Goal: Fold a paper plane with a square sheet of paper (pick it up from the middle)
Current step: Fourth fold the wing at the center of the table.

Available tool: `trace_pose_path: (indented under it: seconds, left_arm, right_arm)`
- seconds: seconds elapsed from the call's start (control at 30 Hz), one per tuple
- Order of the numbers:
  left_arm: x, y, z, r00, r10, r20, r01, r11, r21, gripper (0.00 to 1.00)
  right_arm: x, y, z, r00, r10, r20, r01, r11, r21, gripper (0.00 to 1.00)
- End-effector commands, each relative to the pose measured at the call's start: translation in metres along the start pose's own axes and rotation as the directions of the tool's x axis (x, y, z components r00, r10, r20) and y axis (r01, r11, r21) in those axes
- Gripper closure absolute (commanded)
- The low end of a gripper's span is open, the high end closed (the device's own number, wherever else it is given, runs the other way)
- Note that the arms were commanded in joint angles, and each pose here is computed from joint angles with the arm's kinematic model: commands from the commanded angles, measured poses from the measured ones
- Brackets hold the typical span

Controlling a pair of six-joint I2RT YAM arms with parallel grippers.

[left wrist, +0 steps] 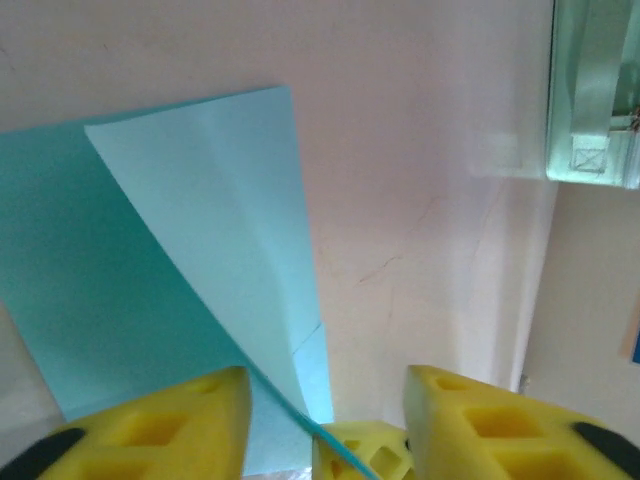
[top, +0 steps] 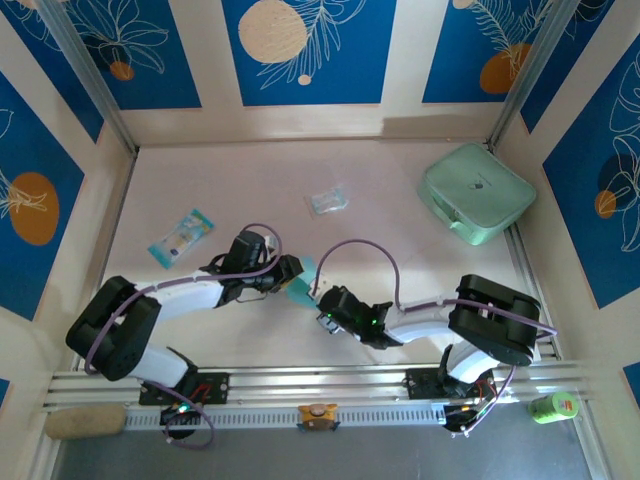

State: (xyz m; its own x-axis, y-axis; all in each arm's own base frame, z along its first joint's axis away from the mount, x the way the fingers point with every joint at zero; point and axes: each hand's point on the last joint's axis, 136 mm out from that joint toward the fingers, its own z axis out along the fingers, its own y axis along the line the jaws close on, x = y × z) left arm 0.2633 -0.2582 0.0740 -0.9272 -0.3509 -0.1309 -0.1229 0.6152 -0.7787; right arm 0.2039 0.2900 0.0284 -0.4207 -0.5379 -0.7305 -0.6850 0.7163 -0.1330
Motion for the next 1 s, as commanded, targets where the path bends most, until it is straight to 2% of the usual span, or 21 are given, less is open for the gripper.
trace_pose_path:
  seconds: [0.0, 0.4, 0.73, 0.83, 0.97]
  left_arm:
    - [-0.008, -0.01, -0.011, 0.998, 0.032, 0.051, -0.031, 0.999, -0.006, 0.49]
    - [-0.011, -0.007, -0.017, 0.996, 0.04, 0.075, -0.038, 0.999, -0.034, 0.45]
    - [-0.01, -0.006, -0.014, 0.997, 0.035, 0.064, -0.033, 0.999, -0.035, 0.46]
    - [-0.01, -0.006, -0.013, 0.997, 0.033, 0.063, -0.031, 0.999, -0.032, 0.51]
    - [-0.008, -0.005, -0.011, 0.998, 0.032, 0.051, -0.03, 0.999, -0.026, 0.67]
  right_arm:
    - [-0.001, 0.008, -0.001, 0.993, 0.121, -0.009, -0.121, 0.988, -0.094, 0.96]
    - [0.004, 0.007, 0.002, 0.948, 0.309, -0.08, -0.319, 0.926, -0.204, 0.97]
    - [0.013, 0.006, 0.004, 0.87, 0.46, -0.18, -0.492, 0.84, -0.229, 0.96]
    - [0.018, 0.006, 0.006, 0.83, 0.511, -0.224, -0.554, 0.8, -0.229, 0.96]
    - [0.021, 0.011, 0.007, 0.769, 0.57, -0.29, -0.635, 0.734, -0.24, 0.96]
